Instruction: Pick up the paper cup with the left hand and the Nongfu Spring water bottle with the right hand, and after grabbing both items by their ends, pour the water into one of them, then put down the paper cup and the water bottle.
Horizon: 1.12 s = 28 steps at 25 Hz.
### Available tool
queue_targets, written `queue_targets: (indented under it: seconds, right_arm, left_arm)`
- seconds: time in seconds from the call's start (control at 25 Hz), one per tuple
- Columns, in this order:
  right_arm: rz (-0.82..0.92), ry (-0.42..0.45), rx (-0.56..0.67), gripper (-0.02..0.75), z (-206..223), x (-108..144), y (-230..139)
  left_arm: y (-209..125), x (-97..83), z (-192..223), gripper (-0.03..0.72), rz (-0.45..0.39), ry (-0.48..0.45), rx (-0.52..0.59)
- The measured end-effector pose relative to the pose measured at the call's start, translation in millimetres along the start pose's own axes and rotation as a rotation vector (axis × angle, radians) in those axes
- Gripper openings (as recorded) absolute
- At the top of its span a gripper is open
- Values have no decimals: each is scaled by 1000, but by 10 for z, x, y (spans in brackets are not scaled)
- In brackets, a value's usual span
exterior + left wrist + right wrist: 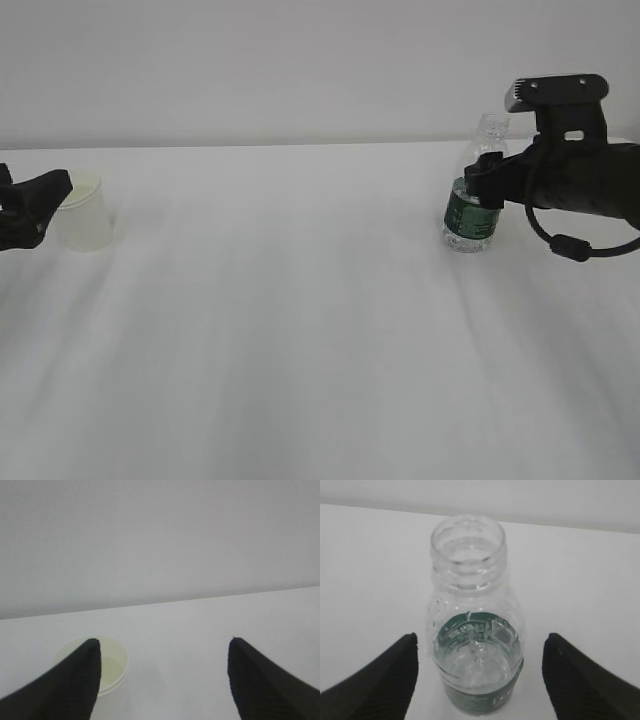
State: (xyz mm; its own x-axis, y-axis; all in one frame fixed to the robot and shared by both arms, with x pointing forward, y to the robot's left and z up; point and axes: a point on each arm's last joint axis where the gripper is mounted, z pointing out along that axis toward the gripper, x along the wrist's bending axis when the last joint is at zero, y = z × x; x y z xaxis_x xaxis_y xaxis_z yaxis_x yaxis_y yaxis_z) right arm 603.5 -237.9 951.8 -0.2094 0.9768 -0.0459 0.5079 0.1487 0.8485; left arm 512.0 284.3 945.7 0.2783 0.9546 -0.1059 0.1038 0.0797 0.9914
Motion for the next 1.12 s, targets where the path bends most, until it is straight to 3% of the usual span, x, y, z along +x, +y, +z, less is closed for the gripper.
queue_targets:
  seconds: [0.52, 1.12]
  right_arm:
    - [-46, 1, -85, 579, -275, -5, 267]
    - [-50, -30, -98, 576, -975, -41, 616]
  left_arm:
    - [417, -73, -173, 566, 59, 17, -96]
    - [901, -194, -558, 564, 81, 72, -155]
